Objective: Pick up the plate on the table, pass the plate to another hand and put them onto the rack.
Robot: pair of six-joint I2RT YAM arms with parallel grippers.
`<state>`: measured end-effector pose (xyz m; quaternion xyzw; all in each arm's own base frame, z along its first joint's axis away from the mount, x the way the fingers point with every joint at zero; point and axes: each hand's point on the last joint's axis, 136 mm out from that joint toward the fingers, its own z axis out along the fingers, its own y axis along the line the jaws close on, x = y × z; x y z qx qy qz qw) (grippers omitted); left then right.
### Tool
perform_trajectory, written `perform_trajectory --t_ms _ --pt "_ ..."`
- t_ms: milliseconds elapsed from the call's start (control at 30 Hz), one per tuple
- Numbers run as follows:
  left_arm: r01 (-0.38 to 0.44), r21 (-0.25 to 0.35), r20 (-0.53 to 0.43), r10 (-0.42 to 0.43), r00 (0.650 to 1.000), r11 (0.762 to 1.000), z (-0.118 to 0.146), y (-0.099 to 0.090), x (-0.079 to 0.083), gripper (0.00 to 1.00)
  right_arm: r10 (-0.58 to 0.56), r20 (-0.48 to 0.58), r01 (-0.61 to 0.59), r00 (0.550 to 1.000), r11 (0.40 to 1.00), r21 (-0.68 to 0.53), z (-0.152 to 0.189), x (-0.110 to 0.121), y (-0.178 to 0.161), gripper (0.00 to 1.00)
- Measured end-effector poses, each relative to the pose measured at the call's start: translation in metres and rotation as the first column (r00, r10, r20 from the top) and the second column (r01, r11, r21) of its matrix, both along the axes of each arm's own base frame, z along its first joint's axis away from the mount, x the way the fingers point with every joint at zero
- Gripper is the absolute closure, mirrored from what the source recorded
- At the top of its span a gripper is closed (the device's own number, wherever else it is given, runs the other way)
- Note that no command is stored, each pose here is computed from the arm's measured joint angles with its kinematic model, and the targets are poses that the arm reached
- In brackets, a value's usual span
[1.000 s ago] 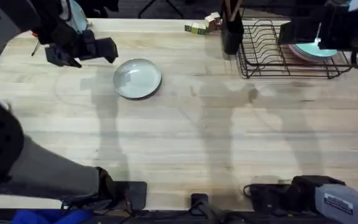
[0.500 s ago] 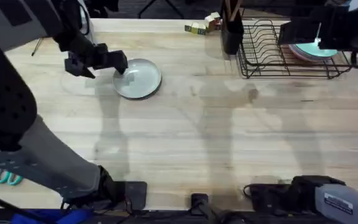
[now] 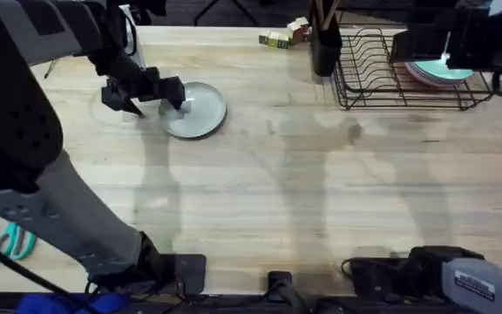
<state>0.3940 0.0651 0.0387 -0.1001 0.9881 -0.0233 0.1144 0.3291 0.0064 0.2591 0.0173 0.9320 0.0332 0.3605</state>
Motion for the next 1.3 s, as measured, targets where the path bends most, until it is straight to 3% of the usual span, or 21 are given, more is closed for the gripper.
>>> perform_trajectory --t_ms 233,333,500,700,967,1300 --pt "0.0 -0.001 -0.005 0.0 1.0 1.0 0.0 0.0 0.0 0.022 0.0 0.0 0.0 1.0 1.0 0.0 0.0 0.0 0.0 0.006" --pt "-0.005 -0.001 -0.004 0.005 1.0 1.0 0.0 0.001 0.0 0.145 0.0 0.0 0.0 1.0 1.0 0.0 0.0 0.0 0.0 0.006" --pt "-0.01 -0.024 0.002 0.01 1.0 1.0 0.0 -0.003 0.001 0.524 0.0 0.0 0.0 1.0 1.0 0.0 0.0 0.0 0.0 0.006" --pt "-0.01 -0.037 0.009 0.011 1.0 0.999 0.001 -0.004 0.003 0.779 0.0 0.0 0.0 1.0 1.0 0.0 0.0 0.0 0.0 0.006" --pt "-0.014 -0.067 0.021 0.015 1.0 0.998 0.004 -0.005 0.005 0.945 0.0 0.006 0.0 1.0 1.0 0.0 0.001 0.001 0.0 0.006" --pt "-0.007 -0.089 0.022 0.009 1.0 0.996 0.004 -0.01 0.005 0.958 0.0 0.008 0.0 1.0 1.0 0.0 0.001 0.001 0.0 0.006"
